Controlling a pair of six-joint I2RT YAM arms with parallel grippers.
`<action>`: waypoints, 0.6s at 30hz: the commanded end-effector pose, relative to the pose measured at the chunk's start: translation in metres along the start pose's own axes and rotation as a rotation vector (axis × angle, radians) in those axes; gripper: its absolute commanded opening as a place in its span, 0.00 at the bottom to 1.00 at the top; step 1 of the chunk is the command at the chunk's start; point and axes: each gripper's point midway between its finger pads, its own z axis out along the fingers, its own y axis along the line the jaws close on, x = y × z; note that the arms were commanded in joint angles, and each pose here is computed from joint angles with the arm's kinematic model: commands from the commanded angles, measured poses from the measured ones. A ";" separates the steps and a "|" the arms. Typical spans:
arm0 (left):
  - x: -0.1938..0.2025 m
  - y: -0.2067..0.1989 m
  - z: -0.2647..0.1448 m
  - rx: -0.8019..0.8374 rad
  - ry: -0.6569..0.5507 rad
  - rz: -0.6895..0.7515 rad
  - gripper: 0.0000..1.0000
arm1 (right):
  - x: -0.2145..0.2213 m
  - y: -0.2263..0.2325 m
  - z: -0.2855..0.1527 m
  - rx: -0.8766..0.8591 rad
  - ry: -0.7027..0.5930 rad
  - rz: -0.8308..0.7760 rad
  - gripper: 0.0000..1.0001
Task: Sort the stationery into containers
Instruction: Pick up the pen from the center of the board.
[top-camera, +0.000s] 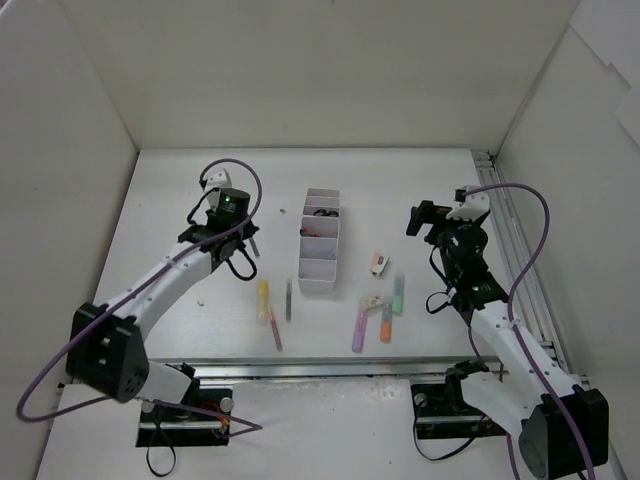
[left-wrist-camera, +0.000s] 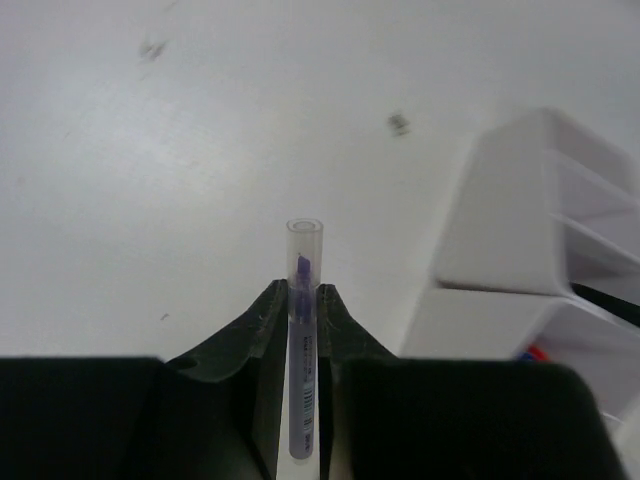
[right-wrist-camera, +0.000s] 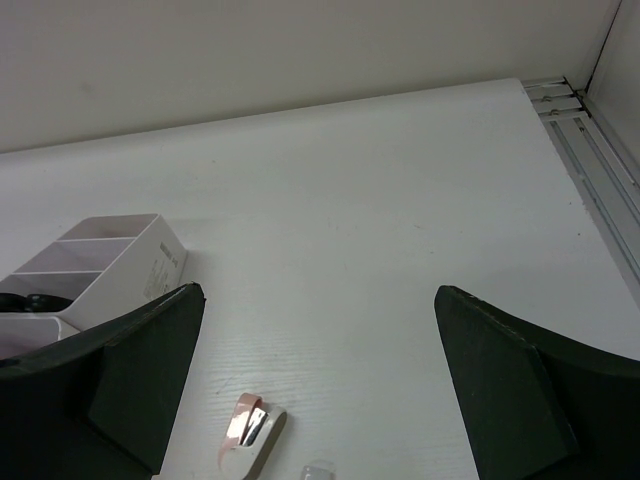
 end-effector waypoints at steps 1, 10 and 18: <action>-0.068 -0.081 -0.058 0.413 -0.348 0.090 0.00 | -0.028 0.004 -0.003 -0.025 -0.098 0.030 0.98; -0.060 -0.189 -0.134 0.897 -0.629 0.420 0.00 | -0.026 0.010 -0.003 -0.060 -0.098 0.019 0.98; -0.025 -0.221 -0.122 1.042 -0.652 0.505 0.00 | -0.025 0.001 -0.005 -0.027 -0.106 0.004 0.98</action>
